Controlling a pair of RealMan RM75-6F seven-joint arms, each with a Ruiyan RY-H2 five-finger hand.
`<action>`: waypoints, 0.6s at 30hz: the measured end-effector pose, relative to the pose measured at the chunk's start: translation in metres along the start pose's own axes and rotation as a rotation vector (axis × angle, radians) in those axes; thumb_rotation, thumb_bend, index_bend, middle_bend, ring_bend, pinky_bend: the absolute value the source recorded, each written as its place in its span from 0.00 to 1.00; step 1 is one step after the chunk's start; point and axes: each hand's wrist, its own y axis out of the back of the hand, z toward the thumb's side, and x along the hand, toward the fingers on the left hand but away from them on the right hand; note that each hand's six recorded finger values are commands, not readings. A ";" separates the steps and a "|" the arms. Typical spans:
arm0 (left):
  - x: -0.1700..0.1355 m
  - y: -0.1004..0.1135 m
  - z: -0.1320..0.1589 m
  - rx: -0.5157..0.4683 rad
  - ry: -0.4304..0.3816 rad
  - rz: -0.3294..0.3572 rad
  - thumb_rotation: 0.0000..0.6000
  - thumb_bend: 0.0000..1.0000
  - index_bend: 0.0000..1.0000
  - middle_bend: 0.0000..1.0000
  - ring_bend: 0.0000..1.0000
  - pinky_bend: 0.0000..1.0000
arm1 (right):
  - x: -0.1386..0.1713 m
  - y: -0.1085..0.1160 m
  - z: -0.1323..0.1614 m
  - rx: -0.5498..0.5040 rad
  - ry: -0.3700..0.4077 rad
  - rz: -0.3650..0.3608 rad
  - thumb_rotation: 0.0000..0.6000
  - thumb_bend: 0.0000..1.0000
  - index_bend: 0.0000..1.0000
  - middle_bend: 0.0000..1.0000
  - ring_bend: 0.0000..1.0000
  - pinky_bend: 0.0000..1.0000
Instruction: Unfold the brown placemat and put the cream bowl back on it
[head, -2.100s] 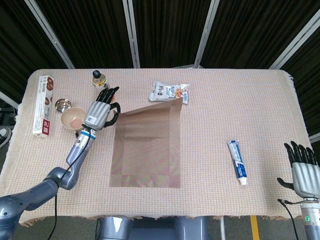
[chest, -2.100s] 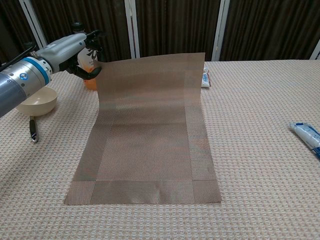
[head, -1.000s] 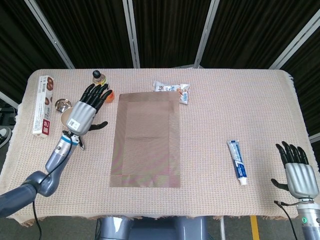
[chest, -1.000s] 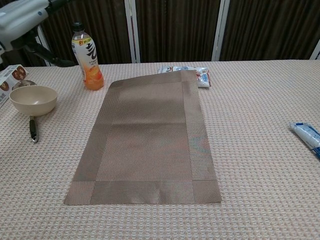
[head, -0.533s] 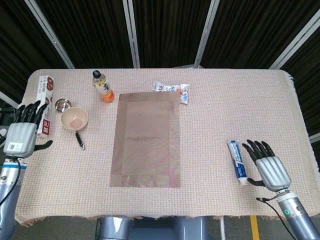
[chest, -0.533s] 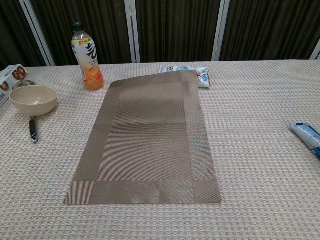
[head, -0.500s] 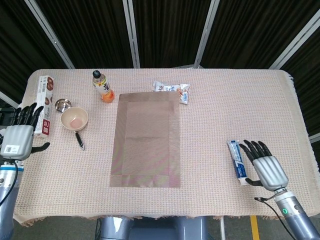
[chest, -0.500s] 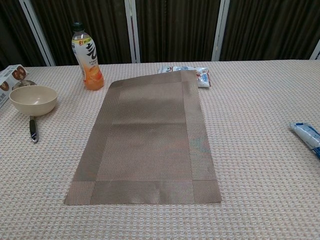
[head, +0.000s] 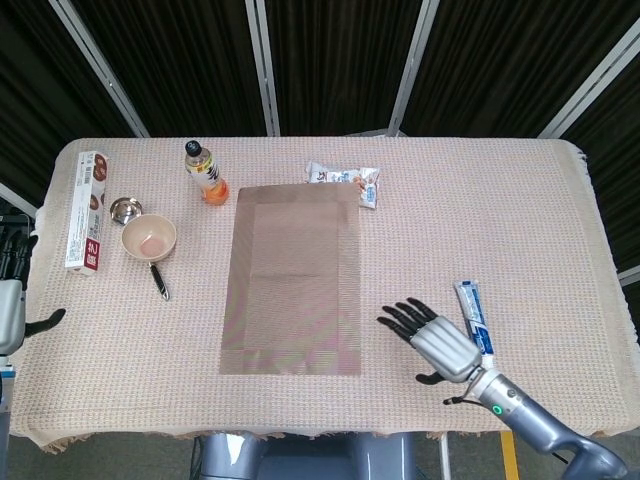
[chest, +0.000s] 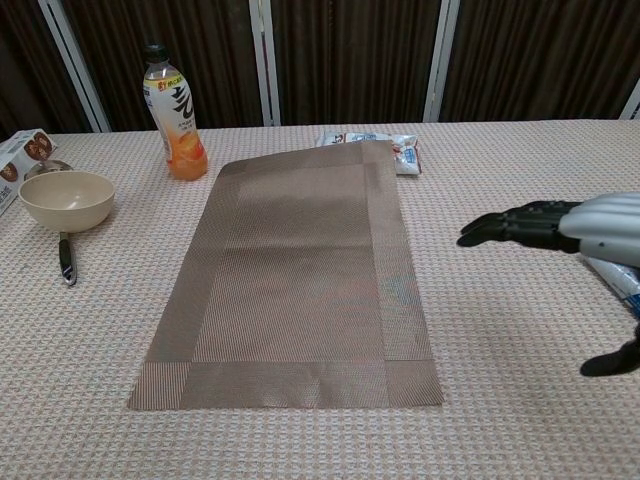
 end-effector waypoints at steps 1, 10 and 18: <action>0.000 0.000 0.000 0.001 -0.003 0.002 1.00 0.00 0.00 0.00 0.00 0.00 | -0.007 -0.001 0.008 0.004 0.031 0.003 1.00 0.00 0.00 0.00 0.00 0.00; -0.002 0.003 0.004 -0.016 -0.039 0.020 1.00 0.00 0.00 0.00 0.00 0.00 | -0.042 -0.027 0.051 0.082 0.169 0.039 1.00 0.00 0.01 0.00 0.00 0.00; -0.001 0.000 0.004 -0.020 -0.042 0.007 1.00 0.00 0.00 0.00 0.00 0.00 | -0.066 -0.034 0.065 0.181 0.215 0.022 1.00 0.00 0.02 0.00 0.00 0.00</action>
